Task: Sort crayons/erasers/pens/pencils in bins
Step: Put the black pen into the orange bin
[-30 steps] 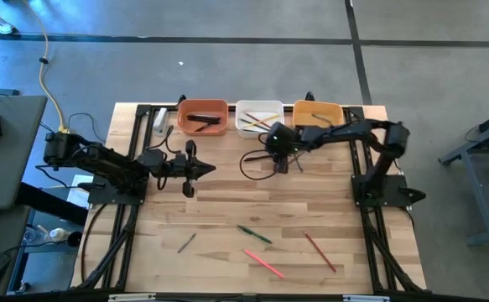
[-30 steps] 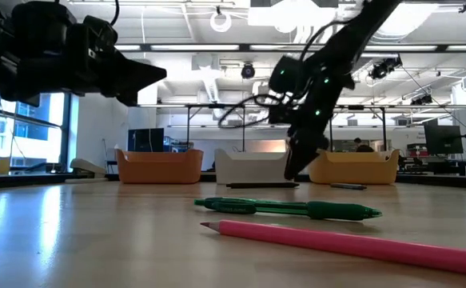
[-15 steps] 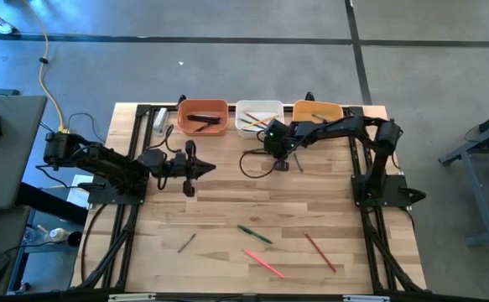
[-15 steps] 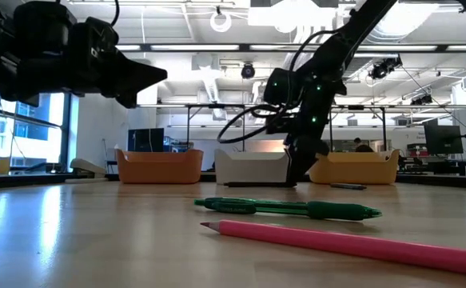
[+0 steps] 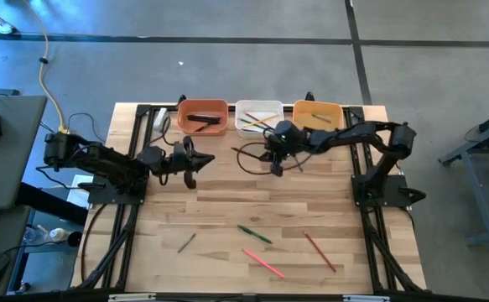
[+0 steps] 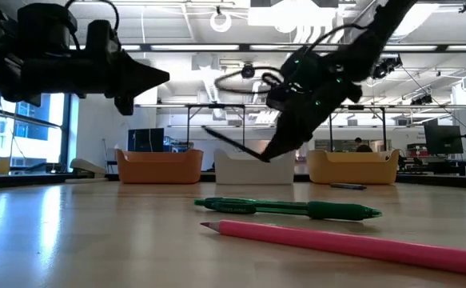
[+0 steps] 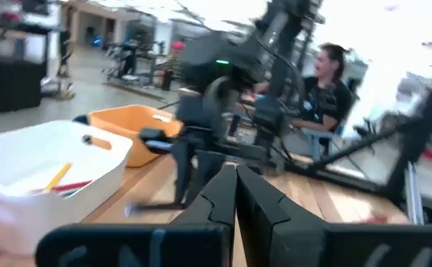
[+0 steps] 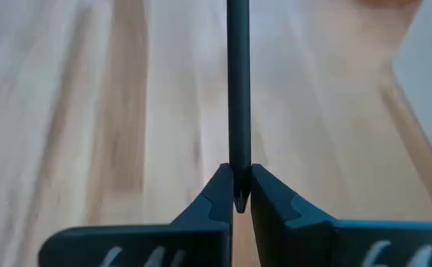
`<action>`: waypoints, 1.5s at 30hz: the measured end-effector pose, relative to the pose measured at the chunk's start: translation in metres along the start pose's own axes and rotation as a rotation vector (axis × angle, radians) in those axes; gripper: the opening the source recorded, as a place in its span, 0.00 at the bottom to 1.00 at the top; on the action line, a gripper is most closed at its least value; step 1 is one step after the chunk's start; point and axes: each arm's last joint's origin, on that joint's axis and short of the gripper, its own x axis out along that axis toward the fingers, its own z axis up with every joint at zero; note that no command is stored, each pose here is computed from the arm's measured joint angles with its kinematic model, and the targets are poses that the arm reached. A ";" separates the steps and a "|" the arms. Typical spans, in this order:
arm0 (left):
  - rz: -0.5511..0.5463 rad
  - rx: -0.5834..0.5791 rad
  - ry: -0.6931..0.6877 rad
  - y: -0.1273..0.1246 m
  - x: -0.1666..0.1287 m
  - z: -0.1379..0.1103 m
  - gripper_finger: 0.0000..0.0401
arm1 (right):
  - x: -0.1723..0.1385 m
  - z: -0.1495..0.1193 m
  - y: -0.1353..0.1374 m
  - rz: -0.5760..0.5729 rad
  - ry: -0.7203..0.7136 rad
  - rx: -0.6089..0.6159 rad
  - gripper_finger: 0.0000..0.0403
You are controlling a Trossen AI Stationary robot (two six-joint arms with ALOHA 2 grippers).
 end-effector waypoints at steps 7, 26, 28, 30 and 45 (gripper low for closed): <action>0.079 -0.209 -0.026 0.014 0.000 0.003 0.02 | -0.003 -0.004 0.008 0.028 -0.335 0.170 0.01; 0.082 -0.289 -0.094 0.008 0.047 0.031 0.38 | -0.006 0.017 0.034 0.143 -0.548 0.248 0.01; 0.082 -0.289 -0.094 0.008 0.052 0.032 0.39 | -0.006 0.017 0.034 0.146 -0.548 0.247 0.01; 0.083 -0.289 -0.091 0.008 0.057 0.032 0.40 | -0.006 0.017 0.035 0.146 -0.548 0.222 0.01; 0.105 -0.236 -0.113 0.010 0.088 0.033 0.40 | -0.005 0.018 0.041 0.163 -0.550 0.188 0.02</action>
